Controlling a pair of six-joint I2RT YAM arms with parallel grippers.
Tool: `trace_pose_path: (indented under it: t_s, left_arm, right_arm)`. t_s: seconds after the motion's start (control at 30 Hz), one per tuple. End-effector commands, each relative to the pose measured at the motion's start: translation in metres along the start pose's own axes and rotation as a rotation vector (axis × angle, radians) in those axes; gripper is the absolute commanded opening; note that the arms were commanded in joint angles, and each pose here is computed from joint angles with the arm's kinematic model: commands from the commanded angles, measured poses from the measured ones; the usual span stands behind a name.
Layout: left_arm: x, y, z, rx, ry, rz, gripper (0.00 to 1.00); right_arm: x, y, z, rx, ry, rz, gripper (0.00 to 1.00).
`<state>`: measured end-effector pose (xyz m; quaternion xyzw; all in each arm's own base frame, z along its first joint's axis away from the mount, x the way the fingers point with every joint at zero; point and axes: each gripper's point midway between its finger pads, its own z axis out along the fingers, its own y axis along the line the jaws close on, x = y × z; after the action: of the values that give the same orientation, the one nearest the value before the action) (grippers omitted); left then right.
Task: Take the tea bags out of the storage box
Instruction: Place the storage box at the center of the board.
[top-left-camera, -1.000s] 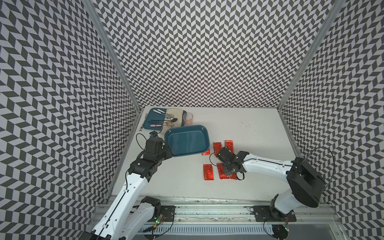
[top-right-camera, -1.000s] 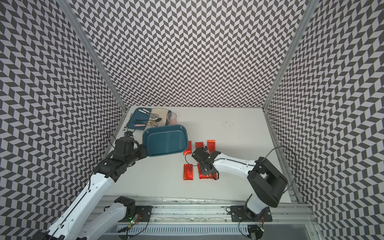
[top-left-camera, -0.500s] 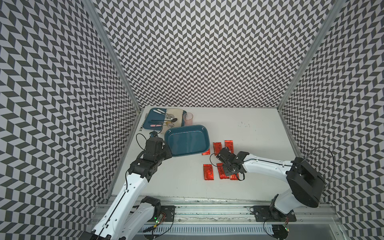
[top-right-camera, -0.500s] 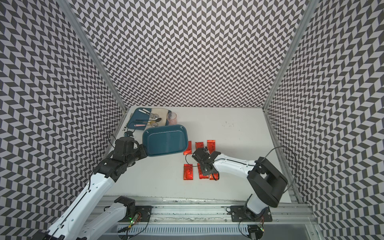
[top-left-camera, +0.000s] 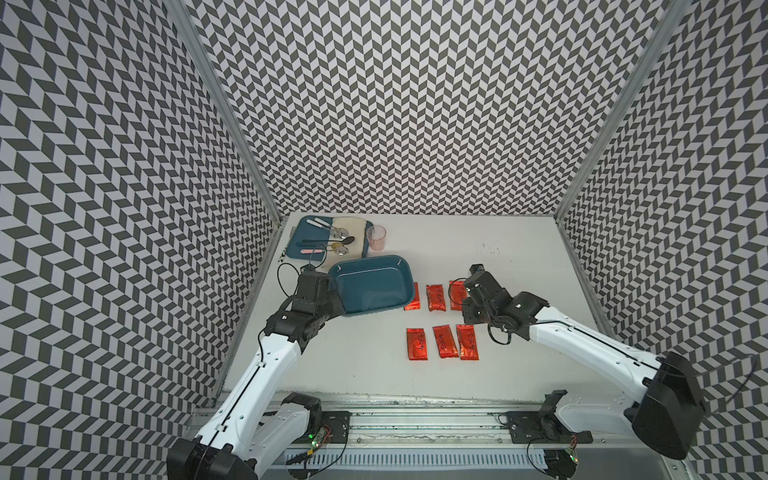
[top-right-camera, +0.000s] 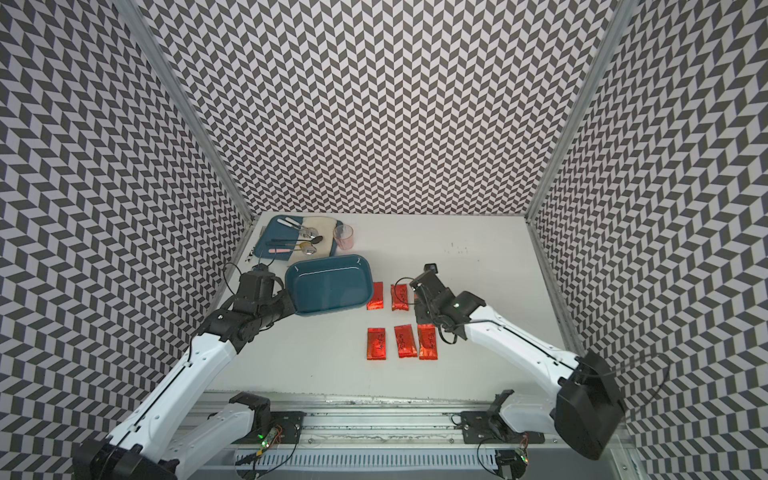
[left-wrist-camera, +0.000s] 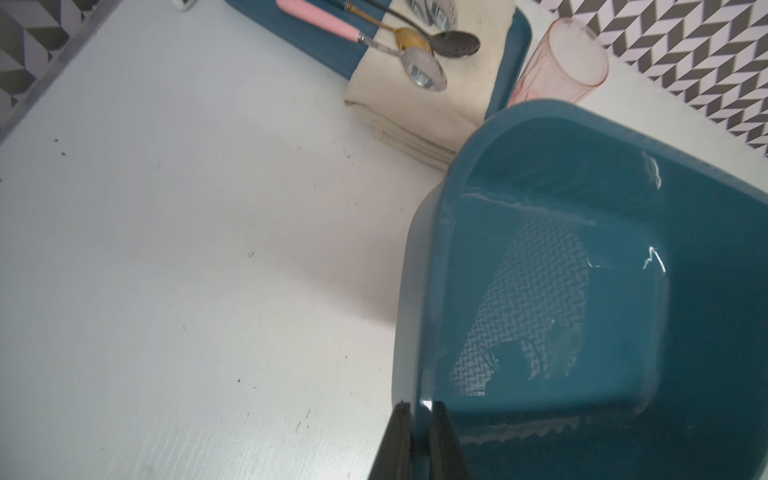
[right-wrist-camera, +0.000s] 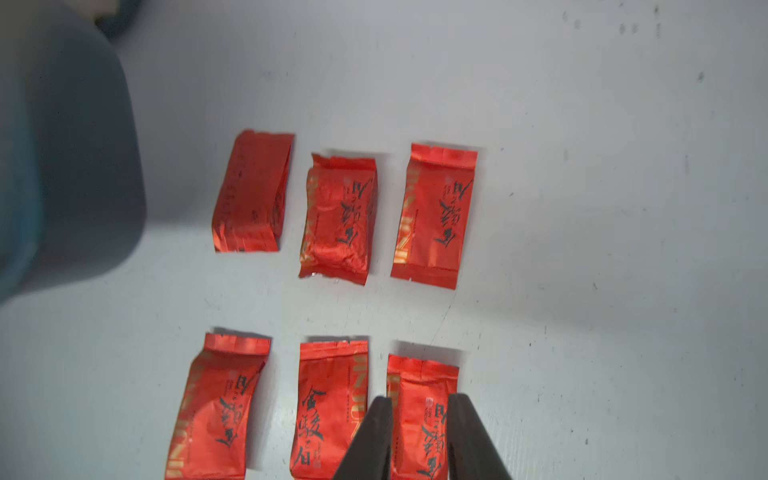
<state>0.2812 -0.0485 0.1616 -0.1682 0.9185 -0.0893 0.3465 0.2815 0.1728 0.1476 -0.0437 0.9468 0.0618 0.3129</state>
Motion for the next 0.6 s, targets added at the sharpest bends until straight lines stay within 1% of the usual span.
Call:
trace_pose_path:
  t_s: [0.0, 0.07, 0.13, 0.2, 0.23, 0.3, 0.33, 0.43, 0.47, 0.57]
  left_arm:
    - [-0.007, -0.005, -0.007, 0.000, 0.002, -0.014, 0.00]
    - [0.001, 0.003, -0.003, -0.056, 0.060, -0.019, 0.00]
    - [0.018, 0.001, 0.003, -0.050, 0.150, -0.033, 0.00]
    - [0.034, 0.002, 0.011, -0.047, 0.214, -0.055, 0.00]
    - [0.040, 0.007, 0.013, -0.082, 0.239, -0.067, 0.00]
    - [0.046, 0.011, 0.015, -0.110, 0.257, -0.096, 0.00]
    - [0.047, 0.011, 0.017, -0.109, 0.250, -0.097, 0.00]
    - [0.045, 0.024, 0.014, -0.191, 0.243, -0.120, 0.00]
    - [0.047, 0.025, 0.013, -0.189, 0.239, -0.130, 0.00]
    - [0.042, 0.030, 0.010, -0.219, 0.190, -0.145, 0.01]
  right_arm:
    - [-0.010, 0.000, 0.001, -0.069, -0.041, 0.003, 0.28]
    - [-0.011, -0.003, 0.002, -0.073, -0.041, 0.001, 0.28]
    - [-0.013, -0.004, 0.005, -0.071, -0.047, -0.001, 0.28]
    - [-0.015, -0.003, 0.007, -0.079, -0.049, -0.002, 0.28]
    - [-0.016, -0.001, 0.008, -0.089, -0.050, -0.003, 0.28]
    - [-0.016, 0.003, 0.010, -0.111, -0.047, -0.005, 0.28]
    - [-0.015, 0.005, 0.011, -0.120, -0.046, -0.006, 0.28]
    - [-0.016, 0.007, 0.010, -0.134, -0.050, -0.016, 0.28]
    - [-0.016, 0.007, 0.010, -0.135, -0.053, -0.019, 0.28]
    - [-0.014, 0.010, 0.010, -0.158, -0.051, -0.020, 0.28]
